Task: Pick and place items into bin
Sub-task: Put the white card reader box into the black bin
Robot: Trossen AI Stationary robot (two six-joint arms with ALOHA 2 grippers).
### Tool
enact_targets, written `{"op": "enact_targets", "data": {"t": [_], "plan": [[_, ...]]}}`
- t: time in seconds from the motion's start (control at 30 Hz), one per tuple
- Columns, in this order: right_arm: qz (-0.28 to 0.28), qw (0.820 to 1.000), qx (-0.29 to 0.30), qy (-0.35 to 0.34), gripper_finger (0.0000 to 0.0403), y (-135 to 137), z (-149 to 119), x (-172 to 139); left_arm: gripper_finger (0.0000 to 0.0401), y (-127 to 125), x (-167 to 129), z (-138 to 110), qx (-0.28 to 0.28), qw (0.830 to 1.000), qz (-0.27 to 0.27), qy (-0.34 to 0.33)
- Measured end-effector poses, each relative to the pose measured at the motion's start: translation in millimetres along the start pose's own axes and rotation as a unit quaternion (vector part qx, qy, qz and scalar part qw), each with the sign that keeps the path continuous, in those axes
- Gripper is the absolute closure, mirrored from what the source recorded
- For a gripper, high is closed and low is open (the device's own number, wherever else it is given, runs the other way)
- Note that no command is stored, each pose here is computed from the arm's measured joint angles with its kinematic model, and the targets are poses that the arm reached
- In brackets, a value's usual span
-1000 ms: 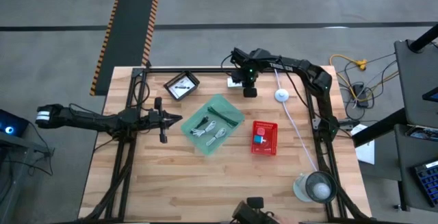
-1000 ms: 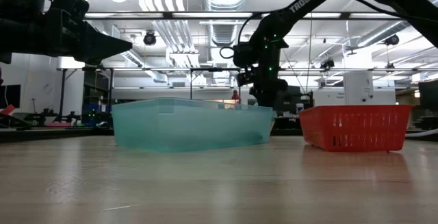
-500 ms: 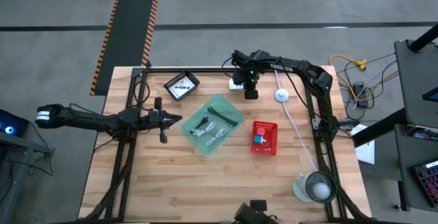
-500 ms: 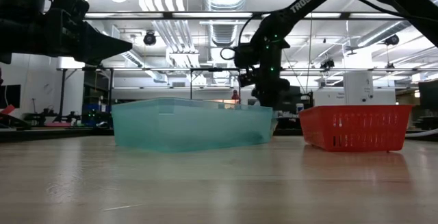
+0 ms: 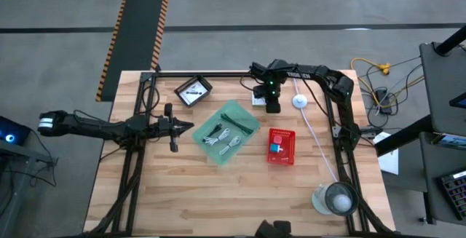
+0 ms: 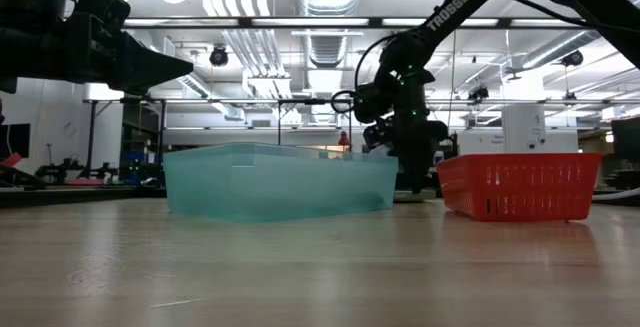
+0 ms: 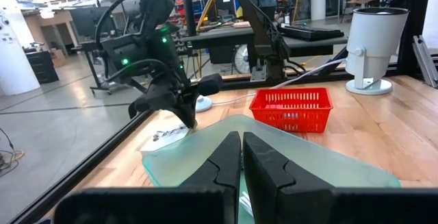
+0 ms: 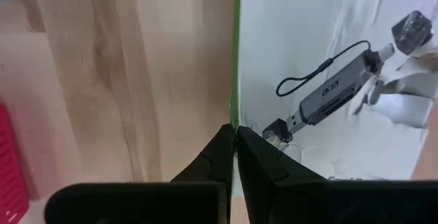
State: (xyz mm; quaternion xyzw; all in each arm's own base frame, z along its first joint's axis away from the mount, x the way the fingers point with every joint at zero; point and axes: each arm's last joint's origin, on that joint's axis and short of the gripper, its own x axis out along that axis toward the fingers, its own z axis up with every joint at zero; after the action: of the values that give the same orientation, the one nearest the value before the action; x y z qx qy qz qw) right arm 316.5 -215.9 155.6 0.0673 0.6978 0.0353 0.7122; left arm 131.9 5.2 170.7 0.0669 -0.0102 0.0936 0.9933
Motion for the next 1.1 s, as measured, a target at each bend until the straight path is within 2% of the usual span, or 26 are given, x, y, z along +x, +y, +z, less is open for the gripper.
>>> {"op": "enact_targets", "data": {"t": [0.43,0.8,0.9,0.97,1.03,1.1], "plan": [[0.002,1.000,0.010,0.001,0.0383,0.3,-0.7,1.2,0.0399,0.0,0.0,-0.1,0.000,1.000,0.000,0.000],[-0.011,1.000,0.006,-0.019,0.0273,-2.1,5.7,-8.1,0.0399,0.0,-0.1,-0.3,0.000,1.000,0.000,0.001],[-0.033,0.998,0.004,-0.052,0.0243,-6.5,14.3,-17.3,0.0399,0.0,-0.1,-0.4,0.000,1.000,0.000,0.001],[-0.067,0.994,0.013,-0.082,0.0228,-13.1,20.6,-23.3,0.0399,-0.1,-0.1,-0.5,0.000,1.000,0.000,0.001],[-0.111,0.988,0.022,-0.109,0.0219,-22.7,24.8,-29.0,0.0399,-0.1,-0.1,-0.5,0.000,1.000,0.000,0.001],[-0.127,0.984,0.014,-0.122,0.0215,-31.2,23.8,-32.2,0.0399,-0.1,-0.1,-0.7,0.000,1.000,0.000,0.002]]}}
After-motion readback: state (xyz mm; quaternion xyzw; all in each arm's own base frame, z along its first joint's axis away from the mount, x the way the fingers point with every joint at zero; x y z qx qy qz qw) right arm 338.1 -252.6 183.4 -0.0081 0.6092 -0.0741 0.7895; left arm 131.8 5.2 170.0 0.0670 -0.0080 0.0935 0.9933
